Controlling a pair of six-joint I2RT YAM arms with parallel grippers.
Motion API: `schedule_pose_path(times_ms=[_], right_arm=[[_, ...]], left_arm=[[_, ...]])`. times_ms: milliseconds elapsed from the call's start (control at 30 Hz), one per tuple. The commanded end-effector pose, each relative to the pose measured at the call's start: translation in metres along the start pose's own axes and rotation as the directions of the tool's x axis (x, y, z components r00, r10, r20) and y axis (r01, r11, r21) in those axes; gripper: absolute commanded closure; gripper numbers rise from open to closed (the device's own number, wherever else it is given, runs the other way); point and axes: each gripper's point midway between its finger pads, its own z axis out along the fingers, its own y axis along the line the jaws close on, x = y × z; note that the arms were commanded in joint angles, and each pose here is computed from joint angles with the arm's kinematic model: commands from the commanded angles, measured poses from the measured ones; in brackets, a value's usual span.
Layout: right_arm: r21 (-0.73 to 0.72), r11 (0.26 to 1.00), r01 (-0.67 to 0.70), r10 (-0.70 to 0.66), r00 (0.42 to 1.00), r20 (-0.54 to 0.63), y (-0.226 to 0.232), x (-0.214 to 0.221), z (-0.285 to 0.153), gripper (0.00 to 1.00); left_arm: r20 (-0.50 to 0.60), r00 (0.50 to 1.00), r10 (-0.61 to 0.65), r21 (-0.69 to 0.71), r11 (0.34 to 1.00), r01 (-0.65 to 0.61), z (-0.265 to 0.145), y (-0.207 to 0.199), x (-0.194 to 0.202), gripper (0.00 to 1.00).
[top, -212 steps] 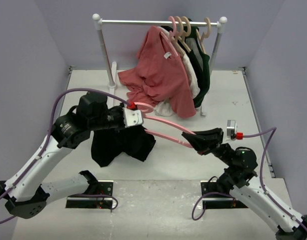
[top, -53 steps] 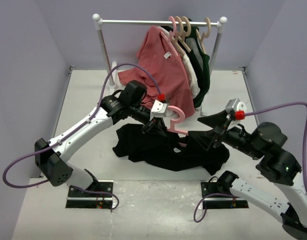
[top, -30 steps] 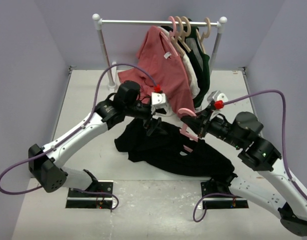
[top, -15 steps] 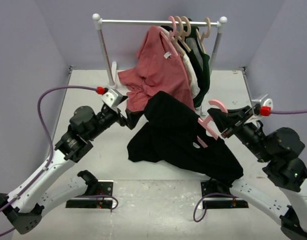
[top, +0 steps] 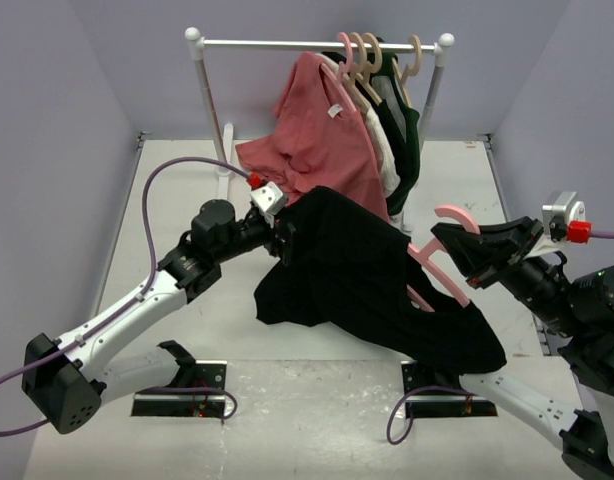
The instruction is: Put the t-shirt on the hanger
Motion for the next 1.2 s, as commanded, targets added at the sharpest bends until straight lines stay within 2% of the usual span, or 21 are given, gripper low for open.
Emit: schedule_pose_path(times_ms=[0, 33, 67, 133, 167, 233, 367, 500, 600, 667, 733, 800, 867, 933, 1067, 1100, 1167], right_arm=[[-0.008, 1.0, -0.006, 0.006, 1.0, 0.016, 0.002, -0.005, 0.008, 1.0], [-0.001, 1.0, -0.001, 0.001, 1.0, 0.015, 0.0, -0.004, 0.008, 1.0], [0.005, 1.0, 0.001, -0.001, 1.0, 0.011, -0.001, -0.003, 0.009, 1.0], [0.015, 1.0, 0.004, -0.004, 1.0, 0.004, -0.003, 0.0, 0.011, 1.0], [0.023, 1.0, 0.01, -0.01, 1.0, -0.011, -0.006, 0.005, 0.014, 1.0], [0.037, 0.999, 0.017, -0.016, 0.999, -0.043, -0.01, 0.016, 0.019, 1.0], [0.05, 0.999, 0.017, -0.013, 0.997, -0.071, -0.013, 0.028, 0.024, 1.0], [0.108, 0.993, 0.048, -0.034, 0.991, -0.127, -0.027, 0.043, 0.028, 1.0], [0.161, 0.983, 0.088, -0.056, 0.979, -0.195, -0.04, 0.06, 0.032, 1.0], [0.152, 0.984, 0.095, -0.057, 0.969, -0.242, -0.04, 0.071, 0.034, 1.0], [0.131, 0.987, 0.092, -0.055, 0.962, -0.266, -0.037, 0.078, 0.035, 1.0], [0.099, 0.991, 0.086, -0.058, 0.964, -0.259, -0.032, 0.077, 0.034, 1.0], [-0.008, 0.998, 0.069, -0.069, 0.974, -0.216, -0.012, 0.068, 0.033, 1.0], [-0.129, 0.991, 0.047, -0.063, 0.991, -0.118, 0.014, 0.042, 0.026, 1.0], [-0.183, 0.982, 0.043, -0.046, 0.999, -0.01, 0.03, 0.003, 0.019, 1.0], [-0.184, 0.982, 0.041, -0.038, 0.999, 0.015, 0.031, -0.006, 0.019, 1.0], [-0.166, 0.986, 0.035, -0.027, 0.998, 0.049, 0.03, -0.018, 0.021, 1.0]], left_arm=[[0.183, 0.982, 0.054, 0.144, 0.986, -0.081, -0.004, -0.027, -0.06, 0.44], [0.167, 0.985, 0.05, 0.144, 0.987, -0.074, -0.003, -0.026, -0.057, 0.74], [0.164, 0.985, 0.048, 0.137, 0.988, -0.071, -0.003, -0.026, -0.057, 0.84], [0.157, 0.986, 0.05, 0.1, 0.993, -0.066, -0.004, -0.019, -0.056, 0.82], [0.159, 0.986, 0.052, 0.068, 0.996, -0.063, -0.005, -0.014, -0.058, 0.85], [0.156, 0.986, 0.061, 0.029, 0.997, -0.066, -0.01, -0.009, -0.059, 1.0], [0.179, 0.981, 0.073, -0.021, 0.997, -0.071, -0.019, -0.003, -0.07, 1.0], [0.154, 0.984, 0.09, -0.06, 0.995, -0.081, -0.031, 0.0, -0.087, 1.0], [0.166, 0.98, 0.108, -0.225, 0.972, -0.069, -0.054, 0.022, -0.104, 1.0], [0.19, 0.974, 0.12, -0.36, 0.932, -0.045, -0.073, 0.042, -0.118, 1.0], [0.204, 0.97, 0.136, -0.423, 0.905, -0.038, -0.086, 0.051, -0.129, 1.0], [0.204, 0.967, 0.152, -0.43, 0.901, -0.05, -0.09, 0.051, -0.141, 1.0], [0.198, 0.969, 0.15, -0.426, 0.903, -0.053, -0.088, 0.05, -0.149, 1.0], [0.163, 0.97, 0.178, -0.455, 0.886, -0.086, -0.087, 0.057, -0.155, 1.0], [0.11, 0.978, 0.176, -0.444, 0.889, -0.11, -0.076, 0.061, -0.155, 1.0], [0.089, 0.981, 0.171, -0.425, 0.898, -0.118, -0.073, 0.058, -0.152, 0.99], [0.063, 0.987, 0.15, -0.44, 0.892, -0.108, -0.07, 0.063, -0.144, 0.72]])
